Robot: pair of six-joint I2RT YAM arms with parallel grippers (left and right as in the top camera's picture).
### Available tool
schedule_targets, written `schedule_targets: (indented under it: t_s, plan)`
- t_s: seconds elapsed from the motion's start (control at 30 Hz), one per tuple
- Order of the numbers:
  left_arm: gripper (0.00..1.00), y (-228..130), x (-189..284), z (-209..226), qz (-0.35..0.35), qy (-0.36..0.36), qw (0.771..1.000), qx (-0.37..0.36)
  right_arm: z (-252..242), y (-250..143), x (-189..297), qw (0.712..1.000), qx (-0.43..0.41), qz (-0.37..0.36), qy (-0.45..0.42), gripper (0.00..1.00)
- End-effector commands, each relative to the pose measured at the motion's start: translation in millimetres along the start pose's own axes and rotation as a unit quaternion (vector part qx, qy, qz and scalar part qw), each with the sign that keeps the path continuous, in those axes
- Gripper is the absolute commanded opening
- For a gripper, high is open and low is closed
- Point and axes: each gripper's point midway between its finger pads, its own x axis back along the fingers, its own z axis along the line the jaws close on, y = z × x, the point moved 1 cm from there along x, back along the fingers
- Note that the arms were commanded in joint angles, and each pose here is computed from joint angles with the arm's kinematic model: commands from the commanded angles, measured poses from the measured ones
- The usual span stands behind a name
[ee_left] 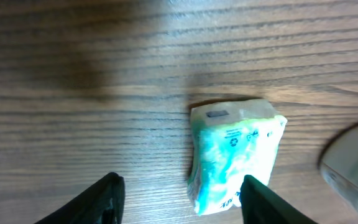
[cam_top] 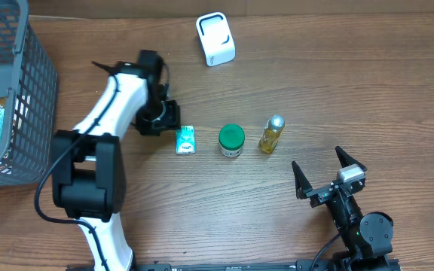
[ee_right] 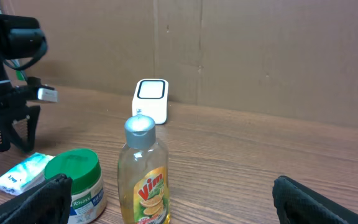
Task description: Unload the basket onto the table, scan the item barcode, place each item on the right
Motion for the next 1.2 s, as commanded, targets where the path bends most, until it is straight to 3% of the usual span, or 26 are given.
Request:
schedule_targets:
  t_s: [0.0, 0.2, 0.47, 0.5, 0.53, 0.6, 0.77, 0.97, 1.17]
  plan:
    - [0.58, -9.3, -5.8, -14.5, 0.019, -0.072, 0.996, -0.042, -2.4, -2.3, -0.1, 1.0, 0.001, 0.0, -0.006, 1.0]
    - [0.53, -16.0, -29.9, -23.0, 0.016, -0.104, 0.993, -0.046, -2.4, -2.3, -0.1, 1.0, 0.001, 0.0, -0.006, 1.0]
    - [0.45, -23.1, -57.6, -12.8, 0.011, -0.086, 0.996, 0.0, -2.4, -2.3, -0.1, 1.0, 0.001, 0.0, -0.006, 1.0]
    - [0.42, -24.1, -60.0, -13.1, 0.01, -0.086, 0.996, -0.002, -2.4, -2.3, -0.1, 1.0, 0.001, 0.0, -0.006, 1.0]
    - [0.24, -25.2, -61.6, -13.4, 0.01, -0.087, 0.996, -0.003, -2.4, -2.4, -0.1, 1.0, 0.001, 0.0, -0.006, 1.0]
    - [0.07, -23.2, -59.9, -14.2, 0.007, -0.087, 0.996, -0.004, -2.4, -2.3, -0.1, 1.0, 0.001, 0.0, -0.006, 1.0]
    - [0.06, -7.5, -36.4, -16.1, -0.009, -0.081, 0.997, -0.003, -2.4, -2.4, -0.1, 1.0, 0.001, 0.0, -0.006, 1.0]
    - [0.05, 12.6, 16.3, 4.1, -0.061, 0.057, 0.996, -0.012, -2.4, -2.4, -0.1, 1.0, 0.001, 0.0, -0.006, 1.0]
    - [0.04, 12.8, 43.7, 20.9, -0.112, 0.283, 0.952, -0.041, -2.4, -2.4, -0.1, 1.0, 0.001, 0.0, -0.006, 1.0]
